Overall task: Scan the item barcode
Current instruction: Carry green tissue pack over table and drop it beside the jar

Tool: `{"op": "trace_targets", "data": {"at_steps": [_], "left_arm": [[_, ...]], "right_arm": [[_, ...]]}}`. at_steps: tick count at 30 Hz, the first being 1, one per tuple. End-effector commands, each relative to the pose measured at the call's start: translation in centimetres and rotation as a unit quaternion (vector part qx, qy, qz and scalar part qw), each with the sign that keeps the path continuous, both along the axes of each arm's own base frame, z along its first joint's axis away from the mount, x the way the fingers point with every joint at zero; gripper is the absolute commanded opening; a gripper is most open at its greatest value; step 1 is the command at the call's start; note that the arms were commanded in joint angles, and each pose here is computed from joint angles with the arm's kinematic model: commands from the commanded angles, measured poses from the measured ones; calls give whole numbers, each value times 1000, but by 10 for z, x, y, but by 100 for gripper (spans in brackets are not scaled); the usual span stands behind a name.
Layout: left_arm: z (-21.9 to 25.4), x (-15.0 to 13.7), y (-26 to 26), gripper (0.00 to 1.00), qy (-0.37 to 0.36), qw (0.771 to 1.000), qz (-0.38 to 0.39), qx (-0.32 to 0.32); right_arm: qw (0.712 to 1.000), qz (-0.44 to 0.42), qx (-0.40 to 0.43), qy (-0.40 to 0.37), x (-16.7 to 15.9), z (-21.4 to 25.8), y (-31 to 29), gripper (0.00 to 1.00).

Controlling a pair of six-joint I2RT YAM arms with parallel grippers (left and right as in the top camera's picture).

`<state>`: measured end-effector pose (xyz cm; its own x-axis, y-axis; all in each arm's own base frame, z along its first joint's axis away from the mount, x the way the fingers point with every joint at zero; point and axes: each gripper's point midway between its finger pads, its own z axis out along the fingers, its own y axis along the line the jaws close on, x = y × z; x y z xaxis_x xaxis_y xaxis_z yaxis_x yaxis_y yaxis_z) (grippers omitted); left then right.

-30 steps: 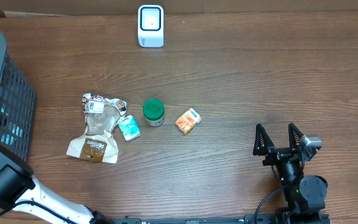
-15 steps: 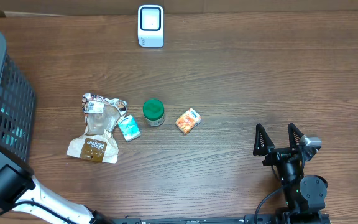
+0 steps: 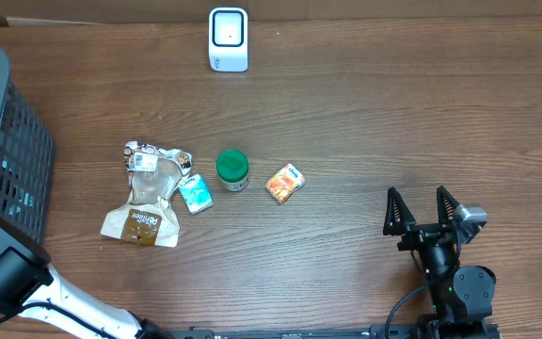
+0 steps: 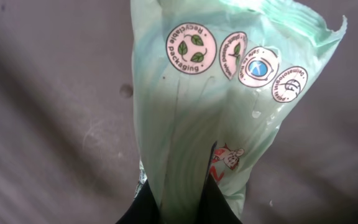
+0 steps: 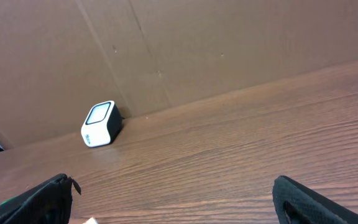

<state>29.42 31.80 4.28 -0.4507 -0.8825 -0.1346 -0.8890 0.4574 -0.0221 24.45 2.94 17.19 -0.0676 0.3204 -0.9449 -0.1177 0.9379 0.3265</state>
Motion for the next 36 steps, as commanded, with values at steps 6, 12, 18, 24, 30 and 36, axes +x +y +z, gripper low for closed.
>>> {"op": "trace_targets", "data": {"at_steps": [6,12,18,24,30,36], "left_arm": [[74,6,5,4,-43,998,-4,39],[216,7,3,4,-179,971,29,159],[332,4,-70,4,-351,919,-36,177],[364,7,-176,4,-398,890,-174,138],[310,32,-314,4,-339,862,-376,20],[235,52,-419,5,-270,833,-481,-36]], "right_arm": [[1000,4,0,-2,0,-2,2,100],[1000,4,0,-2,0,-2,2,100],[1000,4,0,-2,0,-2,2,100],[1000,4,0,-2,0,-2,2,100],[1000,4,0,-2,0,-2,2,100],[1000,4,0,-2,0,-2,2,100]]}}
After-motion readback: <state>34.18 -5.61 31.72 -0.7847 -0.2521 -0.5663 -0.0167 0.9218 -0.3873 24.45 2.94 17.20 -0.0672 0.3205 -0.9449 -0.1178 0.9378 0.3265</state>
